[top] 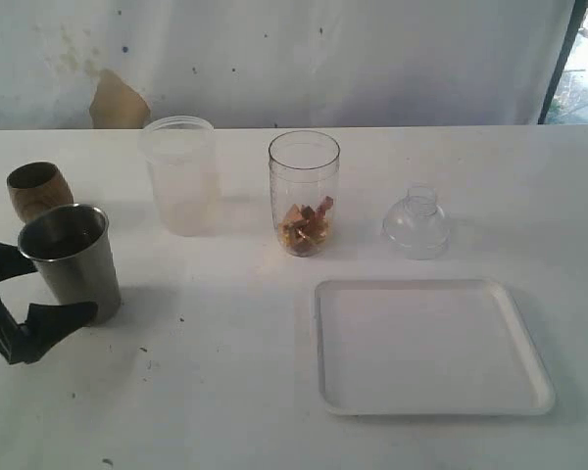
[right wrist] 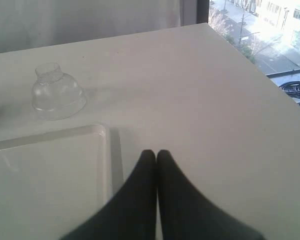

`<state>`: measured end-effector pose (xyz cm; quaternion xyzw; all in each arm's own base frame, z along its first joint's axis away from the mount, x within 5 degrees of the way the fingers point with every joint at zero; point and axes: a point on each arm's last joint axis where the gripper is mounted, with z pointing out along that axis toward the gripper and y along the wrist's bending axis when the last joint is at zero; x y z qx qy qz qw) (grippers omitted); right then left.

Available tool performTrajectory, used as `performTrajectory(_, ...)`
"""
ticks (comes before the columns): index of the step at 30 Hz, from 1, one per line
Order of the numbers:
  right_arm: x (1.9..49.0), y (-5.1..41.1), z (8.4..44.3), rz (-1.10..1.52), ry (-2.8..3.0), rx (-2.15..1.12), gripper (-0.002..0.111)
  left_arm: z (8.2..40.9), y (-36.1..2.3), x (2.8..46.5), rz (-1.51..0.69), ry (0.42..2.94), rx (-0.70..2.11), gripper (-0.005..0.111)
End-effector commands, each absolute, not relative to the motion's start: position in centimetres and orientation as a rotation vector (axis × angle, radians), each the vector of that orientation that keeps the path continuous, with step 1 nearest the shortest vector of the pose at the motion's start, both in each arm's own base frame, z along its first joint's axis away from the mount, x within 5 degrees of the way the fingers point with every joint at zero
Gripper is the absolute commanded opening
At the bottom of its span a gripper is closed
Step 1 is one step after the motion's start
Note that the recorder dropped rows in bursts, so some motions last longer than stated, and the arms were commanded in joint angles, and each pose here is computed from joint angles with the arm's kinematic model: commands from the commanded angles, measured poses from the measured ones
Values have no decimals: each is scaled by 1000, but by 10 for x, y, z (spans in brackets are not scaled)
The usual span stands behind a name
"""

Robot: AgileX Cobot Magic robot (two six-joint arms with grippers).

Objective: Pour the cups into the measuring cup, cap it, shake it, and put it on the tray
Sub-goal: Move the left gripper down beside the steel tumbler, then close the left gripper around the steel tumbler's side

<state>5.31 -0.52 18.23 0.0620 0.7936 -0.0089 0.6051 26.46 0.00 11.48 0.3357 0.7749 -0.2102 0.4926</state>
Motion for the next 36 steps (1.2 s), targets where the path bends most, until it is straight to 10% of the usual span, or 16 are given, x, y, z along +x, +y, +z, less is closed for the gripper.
performTrajectory(1, 53, -5, 182, -22, 1829, 138, 0, 107, -2, 270, -535, 1773, 753, 105)
performTrajectory(36, 53, -5, 182, -22, 1829, 138, 0, 71, 7, 309, -530, 1703, 766, 105)
